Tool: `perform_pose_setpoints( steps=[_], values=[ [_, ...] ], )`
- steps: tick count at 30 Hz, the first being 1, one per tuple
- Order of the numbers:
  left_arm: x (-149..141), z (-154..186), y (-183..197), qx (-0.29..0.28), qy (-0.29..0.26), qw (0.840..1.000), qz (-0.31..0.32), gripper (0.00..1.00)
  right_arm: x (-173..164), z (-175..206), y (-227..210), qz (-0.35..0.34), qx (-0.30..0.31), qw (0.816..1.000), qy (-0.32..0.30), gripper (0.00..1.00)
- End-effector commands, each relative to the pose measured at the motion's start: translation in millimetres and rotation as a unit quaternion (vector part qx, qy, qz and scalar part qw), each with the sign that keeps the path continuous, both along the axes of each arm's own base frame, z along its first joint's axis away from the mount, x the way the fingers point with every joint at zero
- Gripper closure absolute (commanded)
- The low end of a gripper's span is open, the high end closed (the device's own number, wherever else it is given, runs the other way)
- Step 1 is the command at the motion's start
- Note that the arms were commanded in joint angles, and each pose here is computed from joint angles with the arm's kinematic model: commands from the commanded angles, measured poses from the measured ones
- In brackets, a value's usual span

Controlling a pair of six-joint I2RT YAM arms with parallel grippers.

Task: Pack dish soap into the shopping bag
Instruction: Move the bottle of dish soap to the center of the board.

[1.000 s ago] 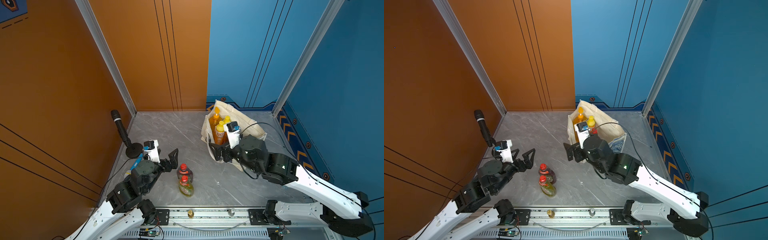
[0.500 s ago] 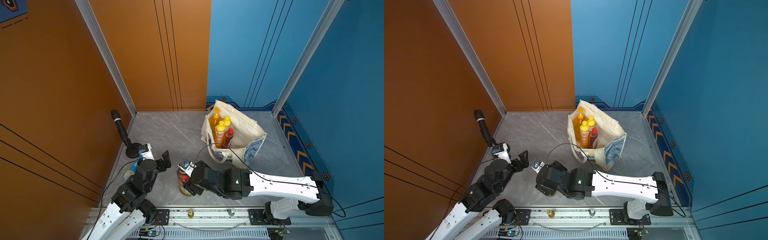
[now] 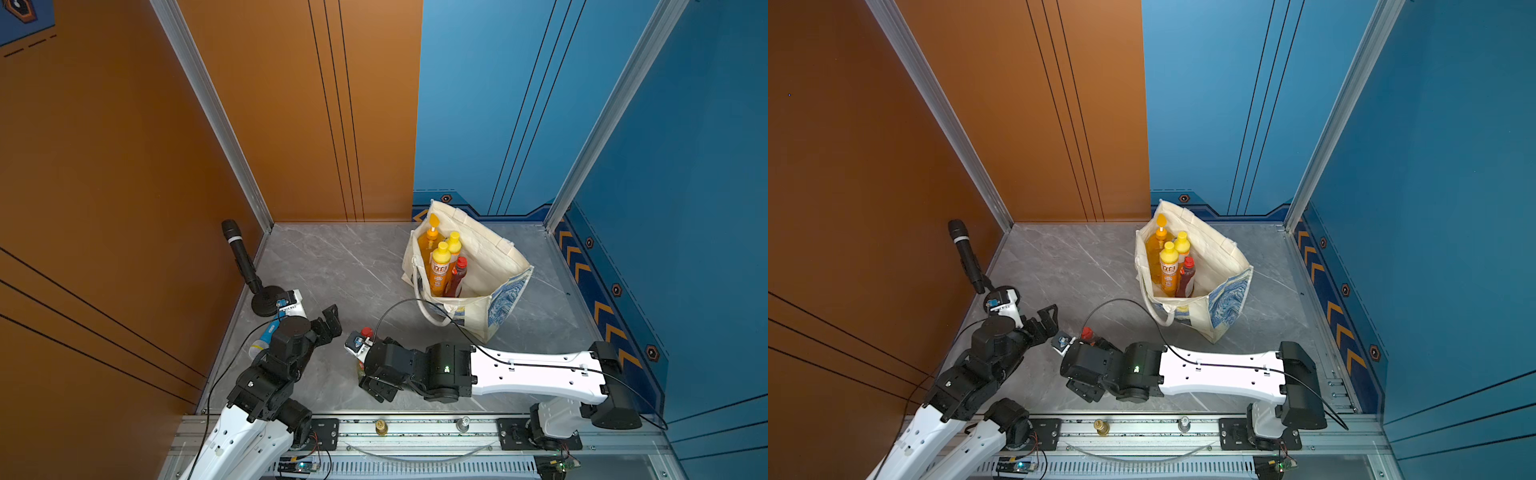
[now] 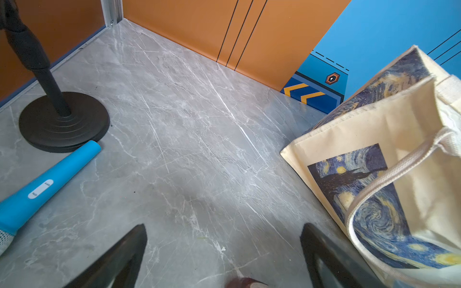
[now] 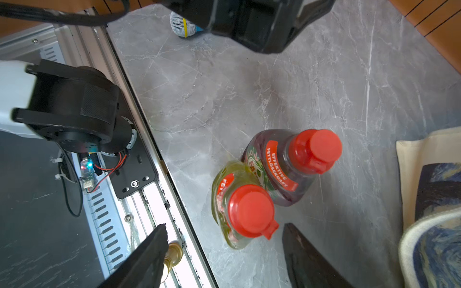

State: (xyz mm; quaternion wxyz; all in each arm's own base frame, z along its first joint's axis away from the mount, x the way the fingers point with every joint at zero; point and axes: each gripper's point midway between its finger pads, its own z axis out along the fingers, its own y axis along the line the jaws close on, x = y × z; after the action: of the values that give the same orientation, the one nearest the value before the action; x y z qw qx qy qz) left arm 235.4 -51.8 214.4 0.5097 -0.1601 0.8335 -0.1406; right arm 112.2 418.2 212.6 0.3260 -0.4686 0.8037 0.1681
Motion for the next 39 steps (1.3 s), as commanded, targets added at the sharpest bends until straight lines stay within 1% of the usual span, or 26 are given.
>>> perform_pose_setpoints(
  steps=[1, 8, 19, 30, 39],
  values=[
    [0, -4, -4, -0.017, -0.001, 1.000, -0.009, 0.02, 8, -11, 1, -0.007, 0.005, 1.000, 0.019, 0.29],
    [2, -5, -8, -0.028, -0.001, 0.999, -0.015, 0.02, 10, -21, 5, -0.001, -0.001, 1.000, 0.024, 0.34],
    [4, -7, -11, -0.035, 0.001, 0.999, -0.019, 0.02, 5, -39, 13, 0.018, -0.022, 0.999, 0.031, 0.36],
    [8, -3, -14, -0.039, -0.001, 0.999, -0.024, 0.02, 11, -54, 18, 0.012, -0.042, 0.999, 0.019, 0.39],
    [9, -3, -15, -0.040, 0.000, 0.999, -0.025, 0.02, 14, -59, 24, 0.011, -0.043, 0.999, 0.016, 0.42]
  ],
)
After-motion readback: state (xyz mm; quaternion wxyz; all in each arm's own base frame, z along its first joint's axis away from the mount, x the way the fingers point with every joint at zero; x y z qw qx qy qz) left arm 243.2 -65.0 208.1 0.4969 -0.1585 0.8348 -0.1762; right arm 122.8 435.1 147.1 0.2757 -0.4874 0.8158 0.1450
